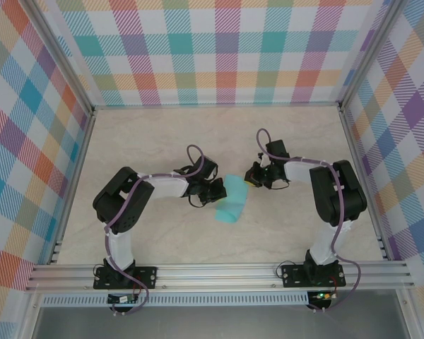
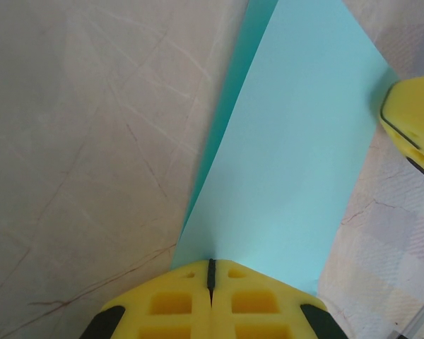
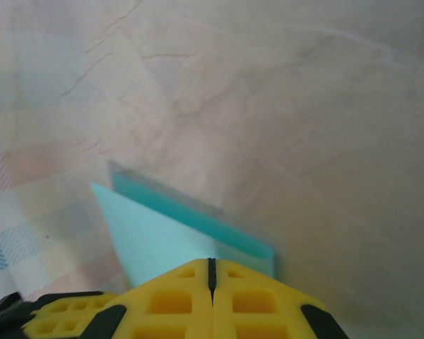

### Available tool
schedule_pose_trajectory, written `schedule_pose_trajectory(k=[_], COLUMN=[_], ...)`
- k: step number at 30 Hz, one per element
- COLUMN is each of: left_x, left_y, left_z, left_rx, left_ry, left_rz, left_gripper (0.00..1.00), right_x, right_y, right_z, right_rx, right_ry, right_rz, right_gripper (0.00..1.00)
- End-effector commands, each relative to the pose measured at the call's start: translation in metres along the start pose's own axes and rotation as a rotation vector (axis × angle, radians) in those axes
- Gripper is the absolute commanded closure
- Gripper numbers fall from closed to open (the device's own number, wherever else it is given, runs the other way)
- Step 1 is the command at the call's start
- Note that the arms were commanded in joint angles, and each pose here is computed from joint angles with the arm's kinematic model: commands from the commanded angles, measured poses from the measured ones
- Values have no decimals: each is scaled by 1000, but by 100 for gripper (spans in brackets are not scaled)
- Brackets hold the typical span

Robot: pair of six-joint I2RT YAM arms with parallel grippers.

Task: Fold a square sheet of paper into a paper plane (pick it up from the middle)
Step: Fold the square sheet of paper in half at the center of the table.

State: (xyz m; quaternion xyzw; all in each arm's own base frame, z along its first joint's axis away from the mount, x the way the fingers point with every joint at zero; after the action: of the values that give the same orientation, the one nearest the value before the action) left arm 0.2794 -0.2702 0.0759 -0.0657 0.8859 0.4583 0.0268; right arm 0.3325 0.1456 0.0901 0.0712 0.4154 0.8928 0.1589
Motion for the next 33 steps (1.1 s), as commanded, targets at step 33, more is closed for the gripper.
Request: schedule_pose_trajectory(k=[33], left_x=[76], left_y=[-30], left_z=[120], left_rx=[-551], left_ry=[128], left_rz=[276], left_gripper=[100], right_x=[115], right_y=[13], right_z=[22], right_rx=[-101], right_ry=[44], right_rz=[277], right_gripper=[100])
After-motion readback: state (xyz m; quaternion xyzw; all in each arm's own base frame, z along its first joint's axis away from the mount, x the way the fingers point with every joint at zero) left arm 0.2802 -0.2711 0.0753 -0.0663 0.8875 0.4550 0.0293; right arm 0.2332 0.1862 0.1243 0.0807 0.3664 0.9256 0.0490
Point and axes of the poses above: each hand's point on the last joint's axis, 136 mm out from that joint toward the fingers, its own y axis back along the fingers, its own z axis along the line the jaws close on, x = y × z, the point moved 9 cm from there along y, back along the fingers, and after that the axes turned 5 degrees about -y, right-handed, at the moved point
